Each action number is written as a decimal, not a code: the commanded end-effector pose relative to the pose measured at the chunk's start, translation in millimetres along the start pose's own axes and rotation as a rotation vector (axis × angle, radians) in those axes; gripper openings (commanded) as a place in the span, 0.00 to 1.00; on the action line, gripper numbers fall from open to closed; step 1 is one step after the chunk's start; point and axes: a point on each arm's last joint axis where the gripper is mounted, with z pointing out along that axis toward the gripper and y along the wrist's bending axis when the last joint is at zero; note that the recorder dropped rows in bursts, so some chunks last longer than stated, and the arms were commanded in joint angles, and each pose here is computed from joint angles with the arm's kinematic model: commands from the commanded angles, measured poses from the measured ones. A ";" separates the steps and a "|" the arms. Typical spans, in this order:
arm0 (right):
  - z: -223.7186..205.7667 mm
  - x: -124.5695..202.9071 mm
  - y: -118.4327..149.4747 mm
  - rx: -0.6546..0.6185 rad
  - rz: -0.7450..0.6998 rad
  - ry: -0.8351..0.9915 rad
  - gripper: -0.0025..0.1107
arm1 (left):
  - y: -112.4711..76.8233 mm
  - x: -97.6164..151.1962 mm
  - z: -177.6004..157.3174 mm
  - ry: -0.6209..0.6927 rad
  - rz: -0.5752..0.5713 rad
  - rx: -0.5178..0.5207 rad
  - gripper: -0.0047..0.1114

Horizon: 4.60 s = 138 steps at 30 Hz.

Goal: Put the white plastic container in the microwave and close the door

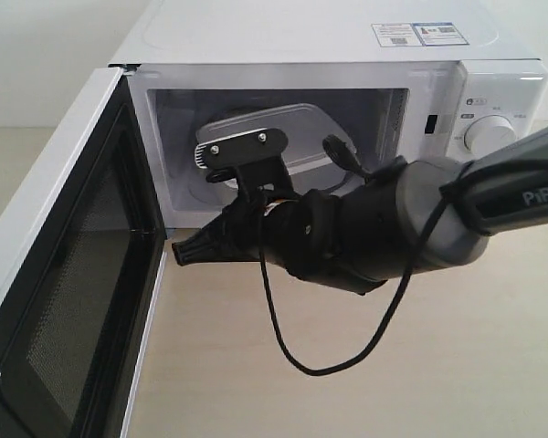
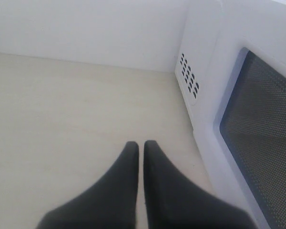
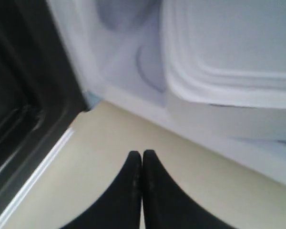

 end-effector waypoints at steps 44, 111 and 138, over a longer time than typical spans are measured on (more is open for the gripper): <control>-66.5 22.5 -20.4 0.091 -0.001 -0.241 0.02 | 0.0 1.5 0.1 0.005 -0.007 0.004 0.08; -305.4 11.5 -130.6 0.470 0.079 -0.536 0.02 | -13.6 -110.8 -39.7 -0.540 0.051 0.027 0.08; -307.0 15.1 -136.5 0.543 0.088 -0.501 0.02 | -15.5 -120.9 -33.5 -0.465 0.035 0.028 0.08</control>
